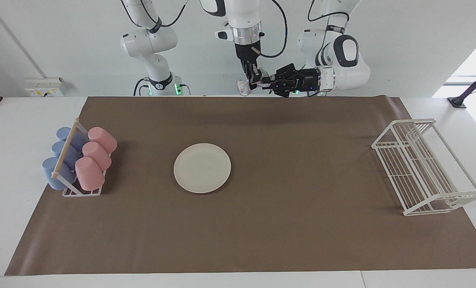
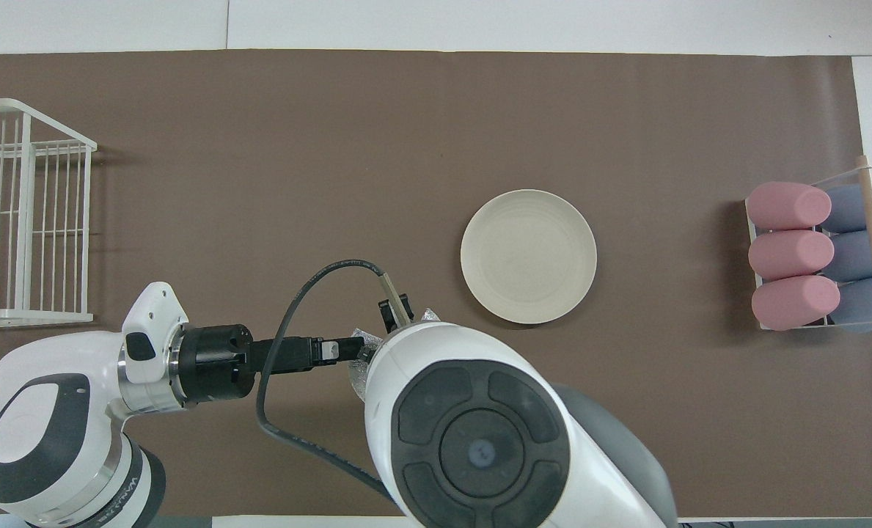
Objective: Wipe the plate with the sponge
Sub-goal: 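Carry the scrubber onto the plate with the right gripper, then rub the scrubber around the plate surface with the right gripper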
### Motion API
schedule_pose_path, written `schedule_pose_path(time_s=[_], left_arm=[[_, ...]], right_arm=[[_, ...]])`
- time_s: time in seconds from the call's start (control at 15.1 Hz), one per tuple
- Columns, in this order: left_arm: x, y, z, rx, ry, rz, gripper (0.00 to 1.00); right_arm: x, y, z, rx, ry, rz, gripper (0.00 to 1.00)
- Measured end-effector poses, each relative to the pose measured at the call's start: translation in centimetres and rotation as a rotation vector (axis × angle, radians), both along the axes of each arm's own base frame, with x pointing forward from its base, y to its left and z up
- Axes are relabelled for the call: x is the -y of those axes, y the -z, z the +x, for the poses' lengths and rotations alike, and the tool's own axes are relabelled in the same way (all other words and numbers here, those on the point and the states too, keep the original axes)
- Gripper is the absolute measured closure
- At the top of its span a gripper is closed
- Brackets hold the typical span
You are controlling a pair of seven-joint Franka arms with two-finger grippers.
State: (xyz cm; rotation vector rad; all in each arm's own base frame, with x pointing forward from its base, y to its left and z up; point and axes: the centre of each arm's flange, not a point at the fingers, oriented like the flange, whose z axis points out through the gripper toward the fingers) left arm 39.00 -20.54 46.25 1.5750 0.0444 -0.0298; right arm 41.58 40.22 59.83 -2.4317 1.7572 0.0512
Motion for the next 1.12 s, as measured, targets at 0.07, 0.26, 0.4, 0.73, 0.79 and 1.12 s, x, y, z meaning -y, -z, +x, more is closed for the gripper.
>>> schedule_pose_path(time_s=[0.07, 0.26, 0.4, 0.73, 0.79, 1.12], left_arm=[[0.0, 0.0, 0.0, -0.003, 0.0, 0.0, 0.32], [0.0, 0.0, 0.0, -0.007, 0.0, 0.001, 0.01], [0.0, 0.0, 0.0, -0.007, 0.0, 0.001, 0.0], [0.4, 0.7, -0.2, 0.0, 0.0, 0.076, 0.0], [0.7, 0.9, -0.4, 0.002, 0.011, 0.105, 0.0], [0.2, 1.8, -0.6, -0.007, 0.061, 0.246, 0.0]], right_arm=[[0.5, 0.2, 0.5, 0.004, -0.006, -0.001, 0.88], [3.3, 2.6, 3.6, 0.041, -0.041, 0.009, 0.88], [5.5, 6.6, 6.0, 0.075, -0.064, 0.021, 0.88], [10.4, 20.2, 8.8, 0.128, -0.139, 0.041, 0.88], [11.8, 22.3, 9.1, 0.134, -0.162, 0.038, 0.88], [17.0, 29.4, 10.1, 0.098, -0.214, 0.026, 0.88]])
